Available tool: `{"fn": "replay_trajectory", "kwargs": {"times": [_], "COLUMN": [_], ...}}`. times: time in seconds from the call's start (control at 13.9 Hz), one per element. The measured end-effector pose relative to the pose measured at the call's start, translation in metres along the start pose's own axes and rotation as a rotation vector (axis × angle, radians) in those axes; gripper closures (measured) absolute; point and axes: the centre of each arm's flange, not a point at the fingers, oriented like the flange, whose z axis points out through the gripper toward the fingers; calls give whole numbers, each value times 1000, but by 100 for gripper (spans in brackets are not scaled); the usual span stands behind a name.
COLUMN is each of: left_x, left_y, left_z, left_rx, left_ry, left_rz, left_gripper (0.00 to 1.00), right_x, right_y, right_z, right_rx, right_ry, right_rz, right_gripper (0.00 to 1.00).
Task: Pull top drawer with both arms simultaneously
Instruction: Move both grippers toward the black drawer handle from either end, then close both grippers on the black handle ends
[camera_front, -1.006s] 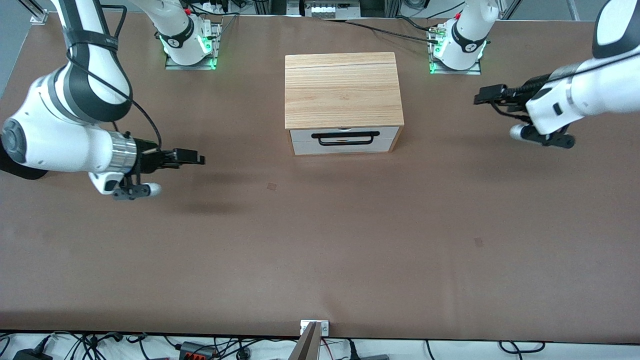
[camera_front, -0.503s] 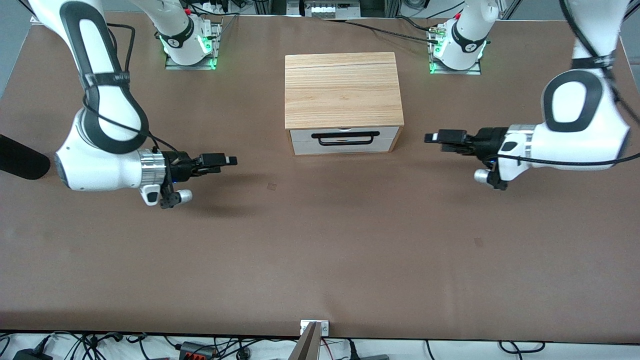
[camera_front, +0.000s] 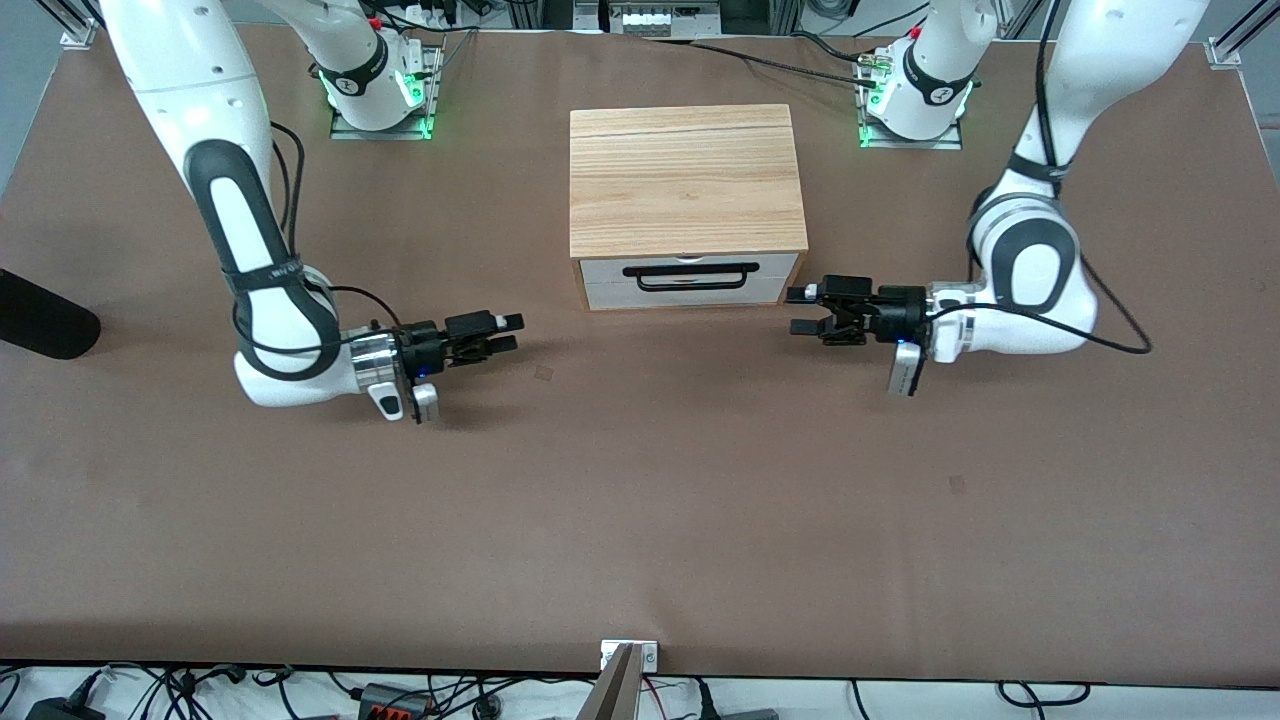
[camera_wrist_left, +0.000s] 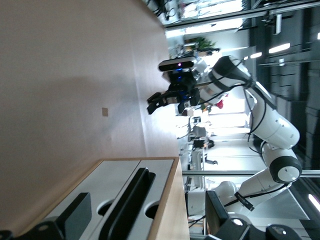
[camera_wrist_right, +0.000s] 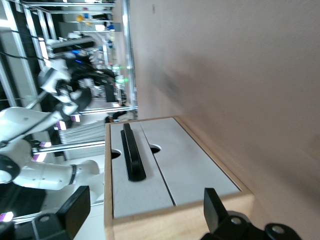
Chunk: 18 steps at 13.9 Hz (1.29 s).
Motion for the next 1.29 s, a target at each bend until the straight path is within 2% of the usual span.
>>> {"fn": "replay_trajectory", "kwargs": {"times": [0.14,0.29,0.57,0.65,0.86,1.08,1.29], "left_x": [-22,-32,-51,-52,-57,-70,-80], "left_y": [-30,-44,-51,-51,-53,-55,-59], "left_z": [21,26,42,43,46,54,57], "left_rx": [-34,-42,-78,-80,-82,-87,-87], "left_ry": [16,19,42,42,35,17,8], "left_rz": [3,-23,-84,-87,-97,-118,-139], "left_gripper": [0,0,5,12,46,52,54], "right_x": [-6,-19,-35,-40,-46,-46,-47], "right_y": [3,3,6,8,9,1,-1], "right_z": [48,92,125,131,147,165,177], "right_rx": [80,129,143,152,187,220,209], "right_ry": [13,15,-17,-16,8,39,56], "right_rz": [15,19,39,52,73,75,33], "right_gripper": [0,0,0,0,0,0,0]}}
